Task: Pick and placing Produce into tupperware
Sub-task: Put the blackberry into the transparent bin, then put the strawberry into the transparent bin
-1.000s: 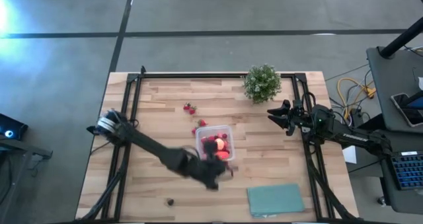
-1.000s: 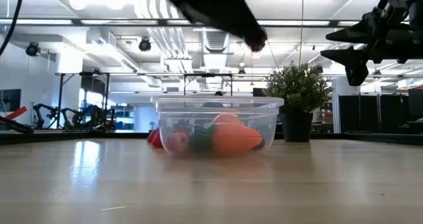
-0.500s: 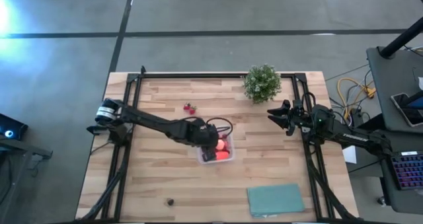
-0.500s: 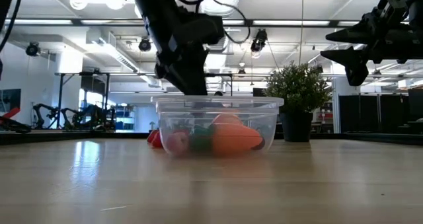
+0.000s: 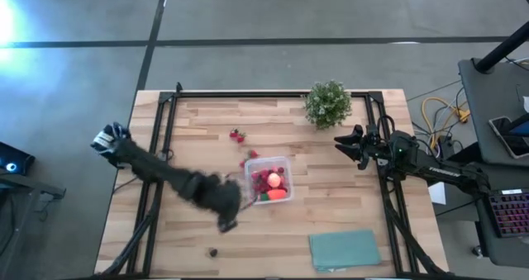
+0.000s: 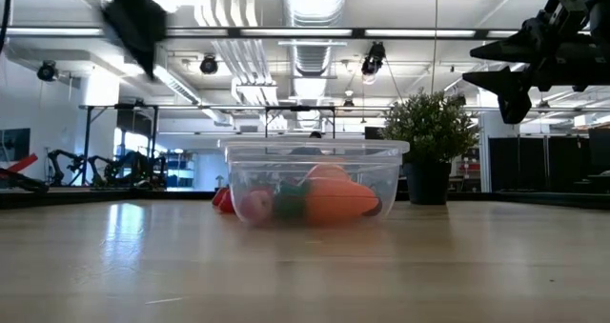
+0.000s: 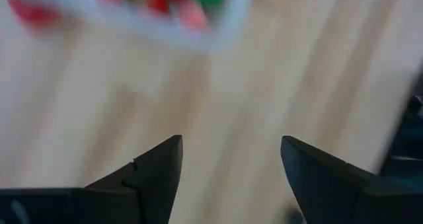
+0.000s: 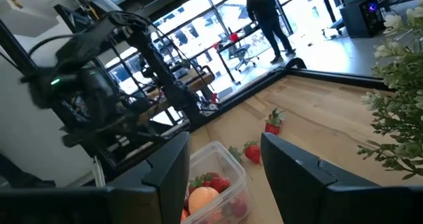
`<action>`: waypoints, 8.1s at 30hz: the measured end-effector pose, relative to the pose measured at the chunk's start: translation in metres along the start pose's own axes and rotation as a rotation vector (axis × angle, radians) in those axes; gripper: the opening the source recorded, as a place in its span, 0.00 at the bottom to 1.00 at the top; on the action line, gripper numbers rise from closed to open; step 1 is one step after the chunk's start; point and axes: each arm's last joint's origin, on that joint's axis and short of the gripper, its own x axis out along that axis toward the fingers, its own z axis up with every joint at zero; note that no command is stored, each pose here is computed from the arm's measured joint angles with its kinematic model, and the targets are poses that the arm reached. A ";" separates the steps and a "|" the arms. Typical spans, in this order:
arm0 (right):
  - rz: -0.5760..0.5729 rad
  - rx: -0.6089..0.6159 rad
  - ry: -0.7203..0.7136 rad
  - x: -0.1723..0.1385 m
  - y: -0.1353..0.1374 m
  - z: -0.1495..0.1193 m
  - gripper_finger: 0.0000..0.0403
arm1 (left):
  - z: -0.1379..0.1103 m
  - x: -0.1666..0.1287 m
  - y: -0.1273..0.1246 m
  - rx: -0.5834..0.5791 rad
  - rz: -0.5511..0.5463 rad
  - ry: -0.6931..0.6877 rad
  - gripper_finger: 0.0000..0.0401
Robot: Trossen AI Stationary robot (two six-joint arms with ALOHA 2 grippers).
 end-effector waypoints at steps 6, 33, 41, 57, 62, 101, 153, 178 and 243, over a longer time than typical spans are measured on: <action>0.000 0.000 -0.001 0.000 0.000 0.000 0.44 | -0.064 -0.006 -0.043 -0.214 -0.037 0.083 0.60; 0.000 0.000 0.000 0.000 0.000 0.000 0.44 | -0.097 0.075 -0.083 -0.548 -0.007 0.316 0.60; 0.000 0.000 0.000 0.000 0.000 0.000 0.44 | -0.104 0.085 -0.073 -0.548 0.033 0.356 0.60; 0.000 0.000 0.000 0.000 0.000 0.000 0.44 | -0.106 0.102 -0.079 -0.543 0.054 0.380 0.59; 0.000 0.000 0.000 0.000 0.000 0.000 0.44 | -0.106 0.103 -0.077 -0.545 0.061 0.379 0.48; 0.000 0.000 0.000 0.000 0.000 0.000 0.44 | 0.100 0.043 0.074 -0.139 -0.079 -0.267 0.33; 0.000 0.000 -0.001 0.000 0.000 0.000 0.44 | 0.016 0.115 0.162 0.345 0.101 -0.440 0.53; 0.000 0.000 0.000 0.000 0.000 0.000 0.44 | 0.017 0.079 0.163 0.313 0.242 -0.433 0.34; 0.000 0.000 0.000 0.000 0.000 0.000 0.44 | 0.050 -0.002 0.143 -0.215 0.074 -0.229 0.60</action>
